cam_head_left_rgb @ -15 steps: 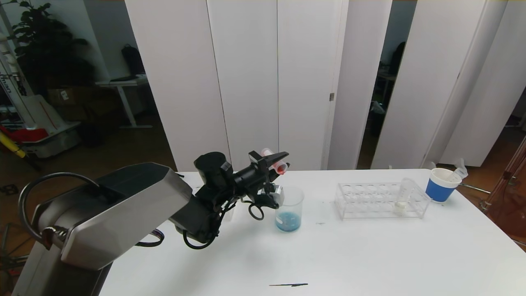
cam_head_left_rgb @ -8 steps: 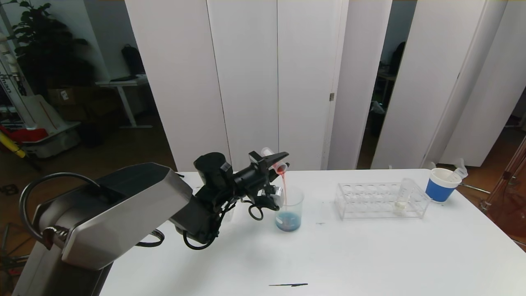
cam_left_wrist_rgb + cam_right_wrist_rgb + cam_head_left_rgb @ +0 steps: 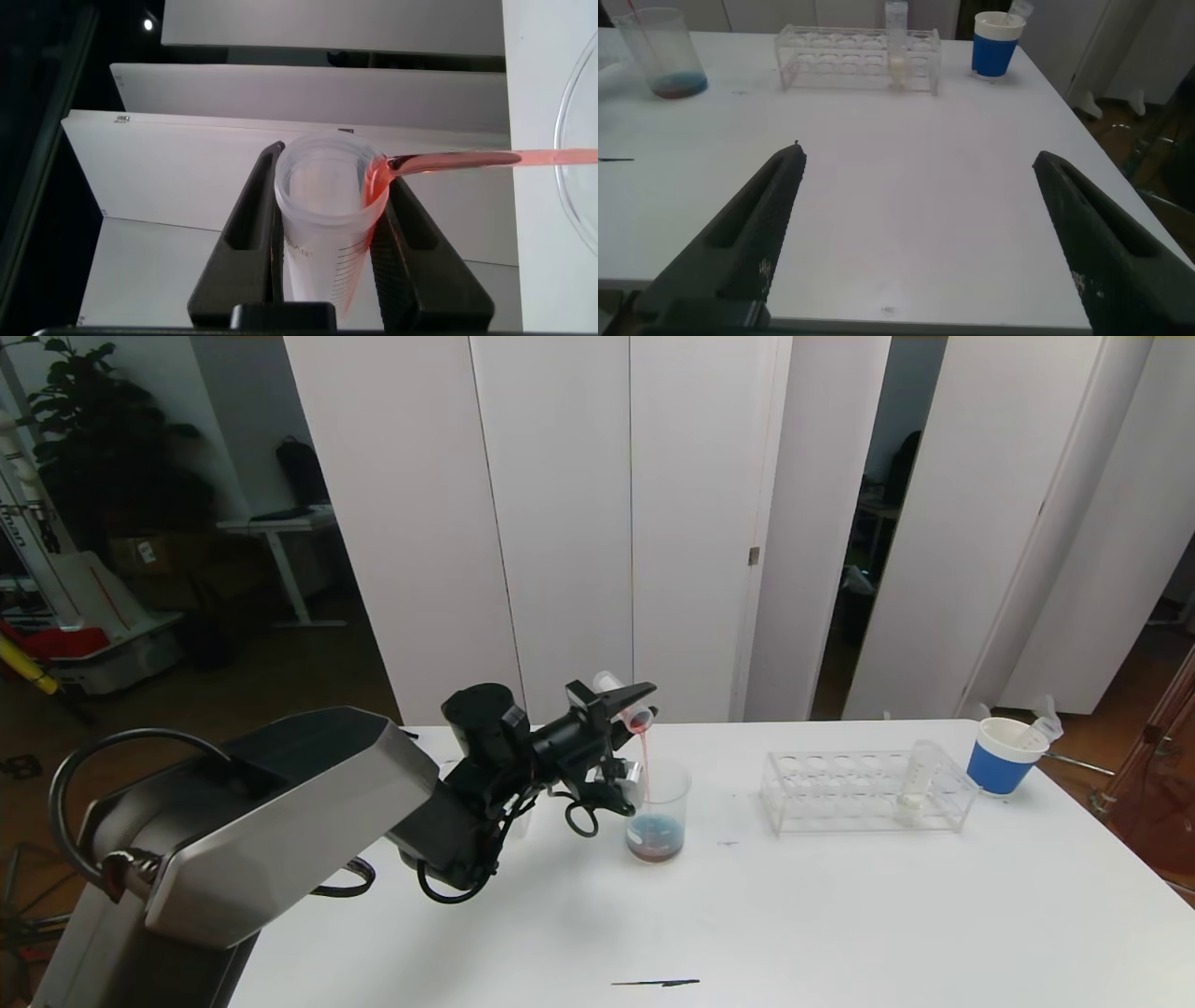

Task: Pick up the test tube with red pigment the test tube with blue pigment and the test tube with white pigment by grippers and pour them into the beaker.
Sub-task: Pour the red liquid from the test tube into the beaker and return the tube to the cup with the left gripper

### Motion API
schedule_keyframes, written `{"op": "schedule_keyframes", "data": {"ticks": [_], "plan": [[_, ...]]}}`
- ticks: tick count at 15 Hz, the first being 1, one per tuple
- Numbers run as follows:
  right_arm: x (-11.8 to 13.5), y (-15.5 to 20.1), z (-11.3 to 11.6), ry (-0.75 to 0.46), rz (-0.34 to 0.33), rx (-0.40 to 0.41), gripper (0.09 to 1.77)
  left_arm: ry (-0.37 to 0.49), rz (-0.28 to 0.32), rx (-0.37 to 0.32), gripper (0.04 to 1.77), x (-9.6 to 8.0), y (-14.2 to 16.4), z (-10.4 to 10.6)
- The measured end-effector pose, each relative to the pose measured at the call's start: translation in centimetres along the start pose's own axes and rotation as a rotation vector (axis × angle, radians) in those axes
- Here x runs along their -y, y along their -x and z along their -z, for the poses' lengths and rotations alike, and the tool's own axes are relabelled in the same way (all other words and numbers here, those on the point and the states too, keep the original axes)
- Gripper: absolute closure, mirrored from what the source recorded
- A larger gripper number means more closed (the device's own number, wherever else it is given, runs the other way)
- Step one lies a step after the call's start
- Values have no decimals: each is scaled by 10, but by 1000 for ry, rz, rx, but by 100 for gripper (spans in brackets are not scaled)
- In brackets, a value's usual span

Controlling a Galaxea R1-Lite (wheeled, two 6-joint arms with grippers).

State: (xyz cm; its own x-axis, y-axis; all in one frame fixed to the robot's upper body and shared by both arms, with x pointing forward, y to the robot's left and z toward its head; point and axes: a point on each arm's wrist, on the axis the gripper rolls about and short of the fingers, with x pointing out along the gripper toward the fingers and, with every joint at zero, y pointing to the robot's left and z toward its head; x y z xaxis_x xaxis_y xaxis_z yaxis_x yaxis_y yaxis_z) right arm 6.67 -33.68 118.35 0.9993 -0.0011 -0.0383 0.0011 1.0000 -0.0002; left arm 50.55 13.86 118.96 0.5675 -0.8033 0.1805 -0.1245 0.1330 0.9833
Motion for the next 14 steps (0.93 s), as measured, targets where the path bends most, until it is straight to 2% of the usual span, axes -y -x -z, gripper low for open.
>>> {"op": "schedule_keyframes", "data": {"ticks": [14], "plan": [[0, 0, 0, 0, 0, 0, 11, -9, -1, 3, 120, 2, 0, 0]]}}
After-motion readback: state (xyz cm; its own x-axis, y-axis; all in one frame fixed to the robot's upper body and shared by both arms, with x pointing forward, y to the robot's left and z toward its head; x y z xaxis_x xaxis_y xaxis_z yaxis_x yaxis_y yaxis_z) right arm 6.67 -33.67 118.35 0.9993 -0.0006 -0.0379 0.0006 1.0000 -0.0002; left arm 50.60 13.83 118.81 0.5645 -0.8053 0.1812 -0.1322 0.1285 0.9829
